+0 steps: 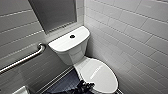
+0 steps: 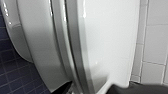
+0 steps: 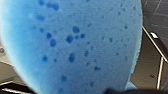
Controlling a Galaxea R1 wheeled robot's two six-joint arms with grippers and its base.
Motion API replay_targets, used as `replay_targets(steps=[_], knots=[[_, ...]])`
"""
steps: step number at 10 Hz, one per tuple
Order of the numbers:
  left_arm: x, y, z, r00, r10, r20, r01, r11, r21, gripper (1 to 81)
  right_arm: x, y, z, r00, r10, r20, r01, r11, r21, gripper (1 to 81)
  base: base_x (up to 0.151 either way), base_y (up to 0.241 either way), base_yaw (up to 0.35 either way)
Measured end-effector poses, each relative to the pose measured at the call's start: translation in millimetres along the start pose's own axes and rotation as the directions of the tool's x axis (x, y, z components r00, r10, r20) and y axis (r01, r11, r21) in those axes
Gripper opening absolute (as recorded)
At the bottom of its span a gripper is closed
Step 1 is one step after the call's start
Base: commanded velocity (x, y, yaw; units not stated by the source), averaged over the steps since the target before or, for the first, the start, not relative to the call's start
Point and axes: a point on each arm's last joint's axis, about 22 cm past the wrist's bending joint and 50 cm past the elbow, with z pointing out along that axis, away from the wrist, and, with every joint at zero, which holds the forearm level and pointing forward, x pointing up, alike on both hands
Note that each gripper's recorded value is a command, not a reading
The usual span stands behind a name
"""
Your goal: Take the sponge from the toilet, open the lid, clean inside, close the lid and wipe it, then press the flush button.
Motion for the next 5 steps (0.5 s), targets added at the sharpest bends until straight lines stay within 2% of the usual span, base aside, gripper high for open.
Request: replay_targets(steps=[5], knots=[[3.1,-0.5,1.7,1.0,-0.003,0.015,0.003,1.0,0.017,81.1,3.9,-2.3,2.7,1.0,-0.002,-0.005,0.002,1.0,0.003,1.0,0.0,0.0,0.0]])
